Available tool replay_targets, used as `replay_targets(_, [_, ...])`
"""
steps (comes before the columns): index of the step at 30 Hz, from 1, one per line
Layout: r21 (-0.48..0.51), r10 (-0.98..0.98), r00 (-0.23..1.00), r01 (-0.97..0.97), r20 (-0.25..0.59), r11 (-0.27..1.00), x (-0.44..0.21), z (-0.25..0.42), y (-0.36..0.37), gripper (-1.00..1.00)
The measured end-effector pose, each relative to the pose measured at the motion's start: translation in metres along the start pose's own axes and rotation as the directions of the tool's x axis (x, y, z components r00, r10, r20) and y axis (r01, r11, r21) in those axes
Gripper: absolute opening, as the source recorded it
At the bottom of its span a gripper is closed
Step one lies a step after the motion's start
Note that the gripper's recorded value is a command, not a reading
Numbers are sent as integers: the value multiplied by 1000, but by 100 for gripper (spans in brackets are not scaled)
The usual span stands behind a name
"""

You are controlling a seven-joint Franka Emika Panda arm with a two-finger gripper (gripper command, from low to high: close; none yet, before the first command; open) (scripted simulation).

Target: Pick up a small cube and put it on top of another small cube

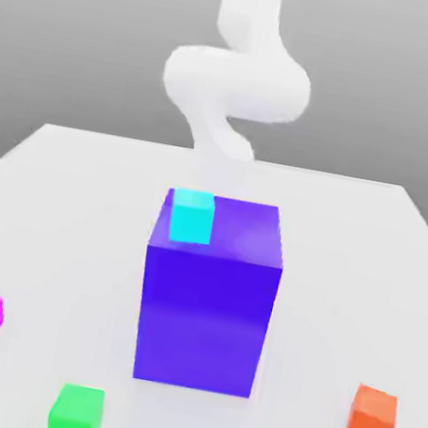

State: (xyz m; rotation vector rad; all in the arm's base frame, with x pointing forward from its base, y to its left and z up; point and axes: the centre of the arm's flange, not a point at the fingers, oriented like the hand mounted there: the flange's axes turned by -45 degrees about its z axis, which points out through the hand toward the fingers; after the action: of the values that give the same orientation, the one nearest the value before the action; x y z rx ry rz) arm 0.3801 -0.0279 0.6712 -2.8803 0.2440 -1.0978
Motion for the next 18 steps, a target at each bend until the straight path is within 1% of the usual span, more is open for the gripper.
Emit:
replay_targets(2, [-24, 130, 990, -129, 56, 991, -2, 43, 25, 0])
replay_targets(5, [-81, 316, 941, -308, 122, 948, -13, 101, 65, 0])
replay_targets(8, [-159, 493, 854, -470, 164, 868, -33, 154, 106, 0])
replay_targets(10, [-219, 602, 778, -565, 178, 795, -51, 186, 135, 0])
replay_targets(14, [-349, 791, 590, -715, 166, 606, -99, 242, 192, 0])
replay_targets(16, [-415, 865, 483, -764, 139, 493, -127, 265, 219, 0])
replay_targets(18, [-479, 928, 361, -801, 88, 357, -161, 283, 253, 0])
